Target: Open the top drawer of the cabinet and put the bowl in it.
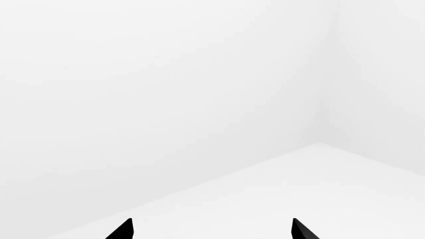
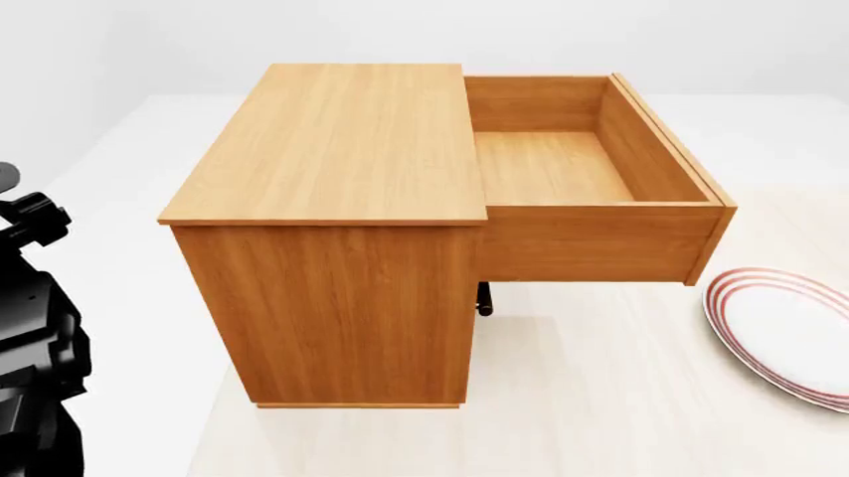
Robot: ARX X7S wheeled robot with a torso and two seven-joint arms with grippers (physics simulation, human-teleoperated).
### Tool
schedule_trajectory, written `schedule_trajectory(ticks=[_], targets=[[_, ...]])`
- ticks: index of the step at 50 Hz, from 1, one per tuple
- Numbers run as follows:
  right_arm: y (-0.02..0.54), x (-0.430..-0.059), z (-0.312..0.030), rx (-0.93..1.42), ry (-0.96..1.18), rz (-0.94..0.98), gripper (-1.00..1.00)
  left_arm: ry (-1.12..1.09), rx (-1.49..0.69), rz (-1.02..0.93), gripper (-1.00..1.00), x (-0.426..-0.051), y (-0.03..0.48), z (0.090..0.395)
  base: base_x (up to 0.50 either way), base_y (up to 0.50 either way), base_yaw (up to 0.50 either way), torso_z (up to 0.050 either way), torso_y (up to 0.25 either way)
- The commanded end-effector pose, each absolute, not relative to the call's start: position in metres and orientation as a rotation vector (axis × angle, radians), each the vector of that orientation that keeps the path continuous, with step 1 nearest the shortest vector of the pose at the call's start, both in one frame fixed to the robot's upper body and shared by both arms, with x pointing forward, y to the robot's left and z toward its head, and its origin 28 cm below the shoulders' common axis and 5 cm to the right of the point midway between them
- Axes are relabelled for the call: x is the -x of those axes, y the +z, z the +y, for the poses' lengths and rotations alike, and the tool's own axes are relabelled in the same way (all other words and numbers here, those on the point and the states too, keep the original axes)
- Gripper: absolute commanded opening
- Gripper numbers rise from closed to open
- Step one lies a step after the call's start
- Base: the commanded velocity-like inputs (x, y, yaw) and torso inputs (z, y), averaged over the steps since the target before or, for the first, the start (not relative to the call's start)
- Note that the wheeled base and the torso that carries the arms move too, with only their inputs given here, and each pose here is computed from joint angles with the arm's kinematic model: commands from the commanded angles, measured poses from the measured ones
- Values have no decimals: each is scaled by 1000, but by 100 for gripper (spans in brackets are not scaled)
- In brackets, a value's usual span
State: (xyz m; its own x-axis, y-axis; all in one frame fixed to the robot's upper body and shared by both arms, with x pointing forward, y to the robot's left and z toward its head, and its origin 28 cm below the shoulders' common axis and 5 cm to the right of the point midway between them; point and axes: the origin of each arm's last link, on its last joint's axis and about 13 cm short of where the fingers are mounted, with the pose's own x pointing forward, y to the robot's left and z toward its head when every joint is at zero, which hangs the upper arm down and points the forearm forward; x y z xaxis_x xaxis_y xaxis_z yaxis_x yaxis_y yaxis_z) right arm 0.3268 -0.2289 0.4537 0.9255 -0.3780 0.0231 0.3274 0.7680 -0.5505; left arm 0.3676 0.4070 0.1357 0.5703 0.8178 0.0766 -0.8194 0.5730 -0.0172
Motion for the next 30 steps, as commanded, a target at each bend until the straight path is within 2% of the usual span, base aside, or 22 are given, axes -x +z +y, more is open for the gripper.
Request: schedule_trajectory(ticks=[1,19,30], targets=[[471,-352,-177,731,-267,44,-100,962,-21,-80,100,-368,136,407,0,0,0,0,0],[434,-385,-128,825,-55,145,-100,965,-19,-76,100,-366,134,408,0,0,0,0,1],[413,-396,-118,879,-5,244,-100,965,-18,-75,100,-366,133,408,0,0,0,0,0]])
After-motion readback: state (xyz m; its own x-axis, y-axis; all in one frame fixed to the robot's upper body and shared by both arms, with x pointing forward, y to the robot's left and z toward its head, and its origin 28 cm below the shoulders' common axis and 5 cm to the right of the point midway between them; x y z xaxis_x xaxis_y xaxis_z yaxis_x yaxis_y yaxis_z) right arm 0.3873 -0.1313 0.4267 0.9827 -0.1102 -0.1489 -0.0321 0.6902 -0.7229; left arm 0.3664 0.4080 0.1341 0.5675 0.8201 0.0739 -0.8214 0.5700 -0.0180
